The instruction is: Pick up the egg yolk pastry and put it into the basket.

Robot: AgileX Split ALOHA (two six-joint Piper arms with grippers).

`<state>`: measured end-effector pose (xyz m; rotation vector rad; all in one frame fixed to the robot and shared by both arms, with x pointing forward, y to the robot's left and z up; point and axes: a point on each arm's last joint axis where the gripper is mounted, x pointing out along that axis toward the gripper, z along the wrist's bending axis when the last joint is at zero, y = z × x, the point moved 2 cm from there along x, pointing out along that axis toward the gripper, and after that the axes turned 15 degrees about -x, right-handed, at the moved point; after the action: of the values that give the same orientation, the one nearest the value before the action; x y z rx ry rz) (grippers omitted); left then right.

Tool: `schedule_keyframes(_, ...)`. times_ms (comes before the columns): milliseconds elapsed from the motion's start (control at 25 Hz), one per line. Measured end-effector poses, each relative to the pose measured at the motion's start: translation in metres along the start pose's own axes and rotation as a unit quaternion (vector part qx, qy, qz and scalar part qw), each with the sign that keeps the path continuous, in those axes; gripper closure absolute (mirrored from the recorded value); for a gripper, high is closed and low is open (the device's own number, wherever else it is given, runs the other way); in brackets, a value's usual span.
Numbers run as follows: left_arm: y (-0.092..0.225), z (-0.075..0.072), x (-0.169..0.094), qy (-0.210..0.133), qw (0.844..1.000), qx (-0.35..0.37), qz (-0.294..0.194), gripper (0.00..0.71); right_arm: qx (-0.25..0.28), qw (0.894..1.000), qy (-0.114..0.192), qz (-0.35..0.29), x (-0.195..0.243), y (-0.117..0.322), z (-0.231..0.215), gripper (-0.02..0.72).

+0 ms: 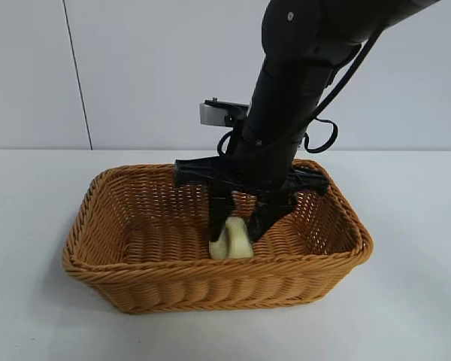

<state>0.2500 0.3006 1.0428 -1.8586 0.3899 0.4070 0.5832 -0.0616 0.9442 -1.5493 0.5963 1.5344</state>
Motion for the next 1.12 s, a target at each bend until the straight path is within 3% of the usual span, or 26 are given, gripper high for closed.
schedule_keyframes(240, 0.000, 0.000, 0.000, 0.000, 1.000, 0.000, 0.000, 0.039, -0.014, 0.998, 0.057, -0.002, -0.055, -0.027, -0.009, 0.013)
schedule_keyframes(440, 0.000, 0.000, 0.000, 0.000, 1.000, 0.000, 0.000, 0.039, 0.021, 0.997, 0.070, 0.001, -0.076, -0.028, -0.042, 0.008)
schedule_keyframes(720, 0.000, 0.000, 0.000, 0.000, 1.000, 0.000, 0.000, 0.039, 0.081, 0.992, 0.098, 0.001, -0.090, -0.014, -0.120, 0.008)
schedule_keyframes(760, 0.000, 0.000, 0.000, 0.000, 1.000, 0.000, 0.000, 0.039, 0.109, 0.988, 0.107, 0.001, -0.096, -0.004, -0.150, 0.008)
schedule_keyframes(920, 0.000, 0.000, 0.000, 0.000, 1.000, 0.000, 0.000, 0.039, 0.162, 0.979, 0.123, 0.000, -0.108, 0.019, -0.204, 0.008)
schedule_keyframes(1120, 0.000, 0.000, 0.000, 0.000, 1.000, 0.000, 0.000, 0.039, 0.208, 0.969, 0.136, 0.000, -0.118, 0.042, -0.243, 0.008)
